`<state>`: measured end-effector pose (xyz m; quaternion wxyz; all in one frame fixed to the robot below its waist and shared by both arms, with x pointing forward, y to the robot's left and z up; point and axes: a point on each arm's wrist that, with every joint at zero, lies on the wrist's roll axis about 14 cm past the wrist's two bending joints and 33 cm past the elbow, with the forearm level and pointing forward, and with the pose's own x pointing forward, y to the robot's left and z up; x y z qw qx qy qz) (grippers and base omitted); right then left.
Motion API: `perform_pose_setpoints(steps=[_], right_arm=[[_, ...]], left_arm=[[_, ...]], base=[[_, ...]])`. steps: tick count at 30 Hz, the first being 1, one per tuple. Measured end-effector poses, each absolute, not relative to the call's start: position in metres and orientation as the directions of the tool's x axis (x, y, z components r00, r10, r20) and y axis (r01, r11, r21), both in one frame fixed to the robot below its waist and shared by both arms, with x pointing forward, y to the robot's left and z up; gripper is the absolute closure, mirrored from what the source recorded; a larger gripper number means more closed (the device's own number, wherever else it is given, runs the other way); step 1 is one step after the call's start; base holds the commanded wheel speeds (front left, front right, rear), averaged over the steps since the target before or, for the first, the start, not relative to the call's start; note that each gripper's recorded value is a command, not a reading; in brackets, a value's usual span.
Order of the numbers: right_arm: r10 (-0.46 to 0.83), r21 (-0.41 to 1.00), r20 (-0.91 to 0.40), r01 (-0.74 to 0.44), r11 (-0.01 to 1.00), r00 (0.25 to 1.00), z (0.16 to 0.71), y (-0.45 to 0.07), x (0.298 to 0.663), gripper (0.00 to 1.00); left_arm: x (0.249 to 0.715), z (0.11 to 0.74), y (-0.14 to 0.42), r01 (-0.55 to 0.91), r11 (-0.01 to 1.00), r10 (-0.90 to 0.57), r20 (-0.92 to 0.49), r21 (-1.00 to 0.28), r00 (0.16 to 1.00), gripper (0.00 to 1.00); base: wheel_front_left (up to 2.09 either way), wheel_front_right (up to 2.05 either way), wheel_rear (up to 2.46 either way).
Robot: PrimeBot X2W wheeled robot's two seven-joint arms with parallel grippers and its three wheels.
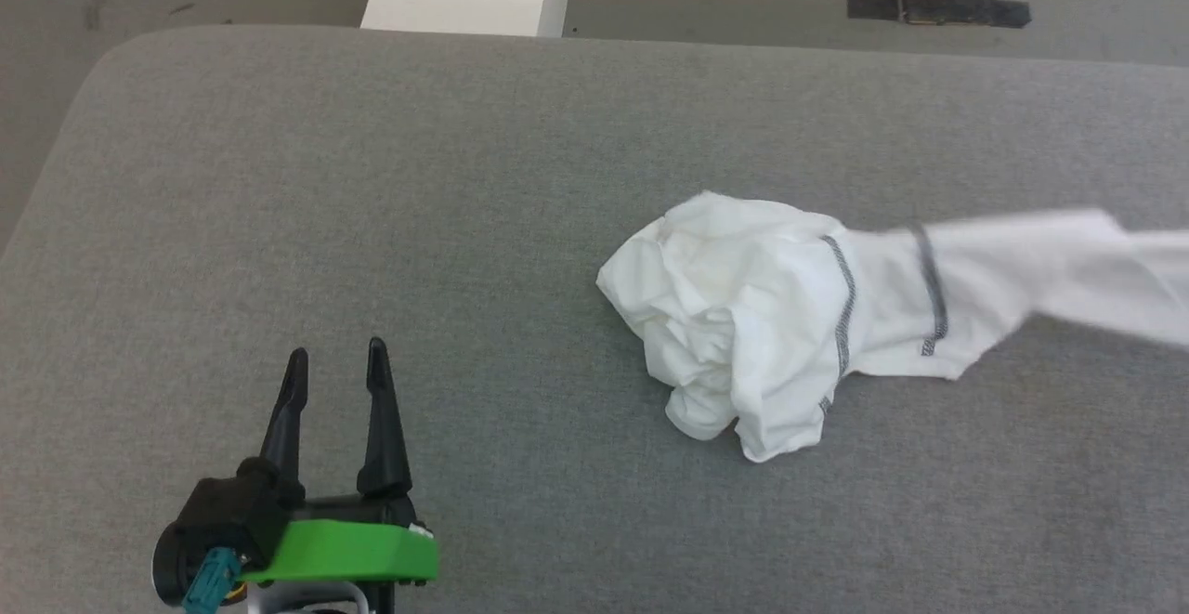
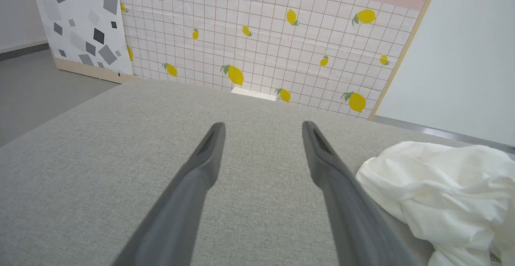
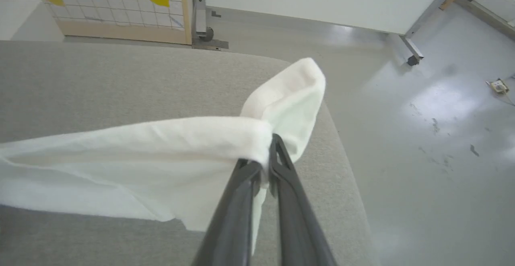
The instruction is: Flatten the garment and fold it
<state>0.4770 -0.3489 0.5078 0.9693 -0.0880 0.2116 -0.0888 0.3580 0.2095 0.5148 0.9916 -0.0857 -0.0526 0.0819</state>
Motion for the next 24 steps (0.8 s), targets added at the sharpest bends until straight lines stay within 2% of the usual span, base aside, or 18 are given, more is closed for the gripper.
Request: perform_pose_setpoints(steps=[3, 6, 7, 8, 9, 13, 17, 20, 24], right_arm=[[-0.353, -0.307, -0.434, 0.232, 0.923, 0.829, 0.496, -0.4, 0.438, 1.0], [-0.394, -0.321, -0.497, 0.258, 0.911, 0.773, 0.467, -0.412, 0.413, 1.0], [-0.396, -0.32, -0.516, 0.259, 0.912, 0.76, 0.457, -0.411, 0.407, 0.83], [-0.395, -0.319, -0.53, 0.256, 0.913, 0.75, 0.449, -0.409, 0.402, 0.51], [-0.389, -0.31, -0.546, 0.253, 0.916, 0.742, 0.439, -0.405, 0.397, 0.0], [-0.349, -0.278, -0.564, 0.226, 0.934, 0.748, 0.421, -0.384, 0.395, 0.0], [-0.275, -0.24, -0.488, 0.176, 0.955, 0.829, 0.443, -0.357, 0.422, 0.0], [-0.186, -0.195, -0.424, 0.111, 0.974, 0.886, 0.468, -0.329, 0.446, 0.0], [-0.053, -0.143, -0.45, -0.013, 0.99, 0.892, 0.469, -0.287, 0.459, 0.0]], left_arm=[[0.357, 0.516, 0.209, -0.147, 0.974, 0.165, 0.094, -0.17, 0.982, 0.0], [0.356, 0.513, 0.21, -0.149, 0.976, 0.164, 0.085, -0.157, 0.983, 0.0], [0.356, 0.512, 0.21, -0.149, 0.977, 0.163, 0.083, -0.155, 0.983, 0.0], [0.357, 0.511, 0.209, -0.146, 0.977, 0.159, 0.08, -0.155, 0.984, 0.0], [0.357, 0.509, 0.208, -0.142, 0.978, 0.155, 0.076, -0.154, 0.985, 0.0], [0.357, 0.508, 0.206, -0.131, 0.98, 0.143, 0.074, -0.149, 0.987, 0.0], [0.357, 0.51, 0.205, -0.123, 0.981, 0.136, 0.081, -0.149, 0.987, 0.0], [0.358, 0.51, 0.204, -0.116, 0.982, 0.129, 0.083, -0.151, 0.988, 0.0], [0.359, 0.507, 0.203, -0.115, 0.981, 0.128, 0.071, -0.159, 0.989, 0.0]], base=[[0.0, 0.0, 0.0], [0.0, 0.0, 0.0], [0.0, 0.0, 0.0], [0.0, 0.0, 0.0], [0.0, 0.0, 0.0], [0.0, 0.0, 0.0], [0.0, 0.0, 0.0], [0.0, 0.0, 0.0], [0.0, 0.0, 0.0]])
